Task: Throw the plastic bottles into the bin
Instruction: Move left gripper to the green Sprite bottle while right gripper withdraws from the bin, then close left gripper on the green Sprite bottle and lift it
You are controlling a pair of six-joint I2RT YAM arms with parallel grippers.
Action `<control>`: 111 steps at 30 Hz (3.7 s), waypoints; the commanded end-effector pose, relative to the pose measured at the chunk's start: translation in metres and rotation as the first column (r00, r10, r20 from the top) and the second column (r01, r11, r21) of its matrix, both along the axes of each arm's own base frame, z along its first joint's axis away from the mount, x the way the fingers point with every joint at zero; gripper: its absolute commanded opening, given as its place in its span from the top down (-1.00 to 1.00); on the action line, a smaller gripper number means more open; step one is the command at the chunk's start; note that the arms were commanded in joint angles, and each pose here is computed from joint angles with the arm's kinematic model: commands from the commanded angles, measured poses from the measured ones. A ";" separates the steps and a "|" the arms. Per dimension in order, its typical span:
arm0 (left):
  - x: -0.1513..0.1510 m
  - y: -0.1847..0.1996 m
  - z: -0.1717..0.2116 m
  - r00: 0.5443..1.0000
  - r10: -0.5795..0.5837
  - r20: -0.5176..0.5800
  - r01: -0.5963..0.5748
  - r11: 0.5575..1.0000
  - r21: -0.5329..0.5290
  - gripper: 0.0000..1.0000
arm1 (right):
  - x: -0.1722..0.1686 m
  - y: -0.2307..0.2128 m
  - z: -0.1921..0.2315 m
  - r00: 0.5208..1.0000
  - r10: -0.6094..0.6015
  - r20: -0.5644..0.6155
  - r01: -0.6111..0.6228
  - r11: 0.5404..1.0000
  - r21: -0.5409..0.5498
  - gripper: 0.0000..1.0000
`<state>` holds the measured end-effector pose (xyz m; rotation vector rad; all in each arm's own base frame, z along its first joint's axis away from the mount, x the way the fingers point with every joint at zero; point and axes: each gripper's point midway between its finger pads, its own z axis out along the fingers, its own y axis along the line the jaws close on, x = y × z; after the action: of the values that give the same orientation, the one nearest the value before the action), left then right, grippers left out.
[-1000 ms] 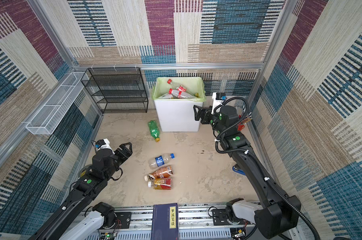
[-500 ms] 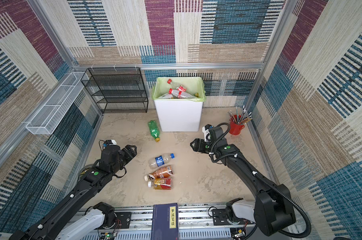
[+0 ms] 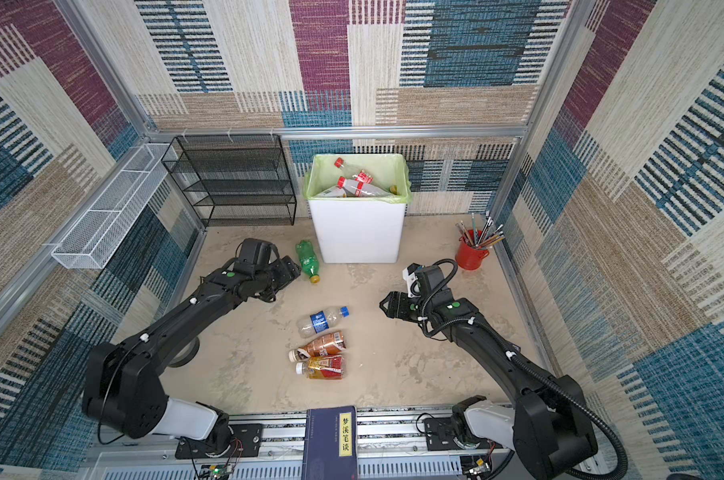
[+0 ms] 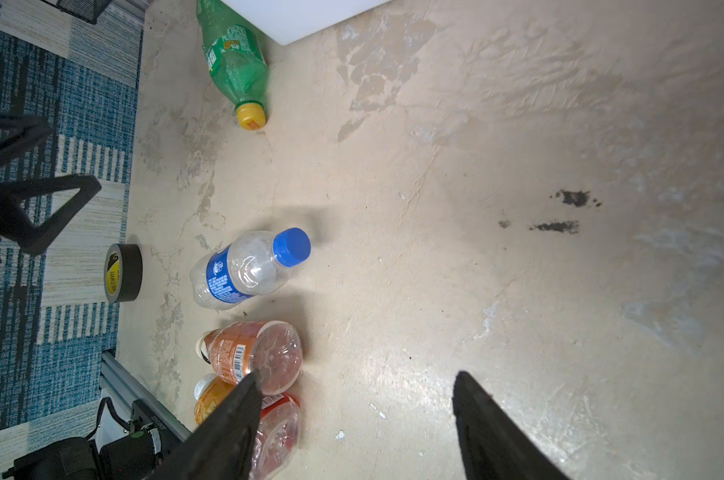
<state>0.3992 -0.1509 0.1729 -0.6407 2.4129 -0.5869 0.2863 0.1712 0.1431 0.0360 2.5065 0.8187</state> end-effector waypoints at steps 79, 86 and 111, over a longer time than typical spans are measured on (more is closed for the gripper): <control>0.082 0.006 -0.106 0.938 -0.233 -0.256 0.264 0.960 0.095 -0.07 | 0.000 -0.012 0.042 0.987 -0.116 0.110 0.109 0.992 0.067 -0.31; 0.039 0.003 -0.079 0.949 -0.260 -0.178 0.268 0.963 0.021 -0.05 | 0.009 -0.006 0.044 0.982 -0.115 0.152 0.099 0.989 0.109 -0.26; -0.106 0.019 -0.016 0.971 -0.131 0.198 0.173 0.962 -0.210 -0.05 | 0.029 0.027 0.007 0.997 0.015 0.075 -0.026 0.988 0.152 -0.28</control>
<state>0.2947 -0.1282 0.1486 -0.4764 2.3218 -0.8975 0.3142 0.1942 0.1449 0.0673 2.4067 0.9715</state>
